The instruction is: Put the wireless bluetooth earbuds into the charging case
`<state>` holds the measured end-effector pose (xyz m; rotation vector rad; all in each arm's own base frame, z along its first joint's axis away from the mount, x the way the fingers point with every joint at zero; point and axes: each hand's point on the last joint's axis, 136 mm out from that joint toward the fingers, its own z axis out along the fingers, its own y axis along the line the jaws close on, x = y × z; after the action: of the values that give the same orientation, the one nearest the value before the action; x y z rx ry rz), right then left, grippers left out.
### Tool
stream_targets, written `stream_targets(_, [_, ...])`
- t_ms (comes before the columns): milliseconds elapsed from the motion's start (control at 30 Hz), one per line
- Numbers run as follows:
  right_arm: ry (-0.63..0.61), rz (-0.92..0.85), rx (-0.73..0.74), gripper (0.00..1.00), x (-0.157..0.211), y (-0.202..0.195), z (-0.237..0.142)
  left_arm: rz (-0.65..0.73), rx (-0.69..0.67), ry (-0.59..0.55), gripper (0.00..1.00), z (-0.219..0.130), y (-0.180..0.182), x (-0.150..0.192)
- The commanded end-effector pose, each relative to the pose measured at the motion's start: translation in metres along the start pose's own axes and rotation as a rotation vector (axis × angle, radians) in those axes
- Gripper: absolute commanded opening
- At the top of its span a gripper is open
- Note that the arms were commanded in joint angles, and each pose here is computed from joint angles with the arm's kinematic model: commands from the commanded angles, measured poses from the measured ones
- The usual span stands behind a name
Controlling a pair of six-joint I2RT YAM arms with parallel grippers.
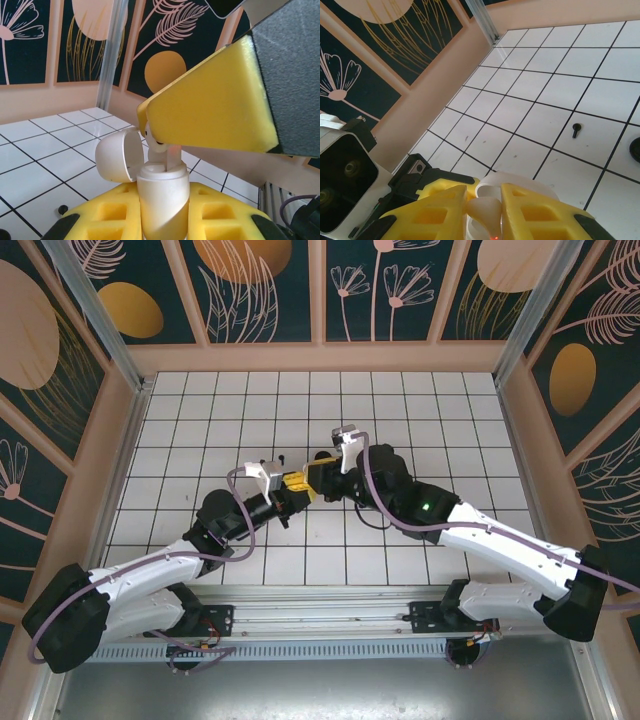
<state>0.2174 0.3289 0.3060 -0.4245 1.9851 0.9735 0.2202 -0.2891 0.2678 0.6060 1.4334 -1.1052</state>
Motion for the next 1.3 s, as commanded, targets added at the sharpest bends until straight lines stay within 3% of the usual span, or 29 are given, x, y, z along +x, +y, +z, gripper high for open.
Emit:
stream_targets(0, [0.119,0.013,0.032,0.23,0.031,-0.008,0.006,0.070,0.017,-0.160,0.00,-0.003,-0.011,-0.048])
stream_targets(400, [0.144,0.028,0.052,0.31,0.031,-0.008,0.012,0.081,-0.028,-0.154,0.00,0.001,-0.004,-0.054])
stream_targets(1000, [0.023,0.047,-0.051,0.34,-0.009,0.018,-0.018,0.051,-0.107,-0.078,0.00,-0.006,0.012,-0.027])
stream_targets(1267, [0.010,0.091,0.047,0.35,-0.015,-0.001,-0.029,0.034,-0.105,-0.027,0.00,-0.010,0.012,-0.013])
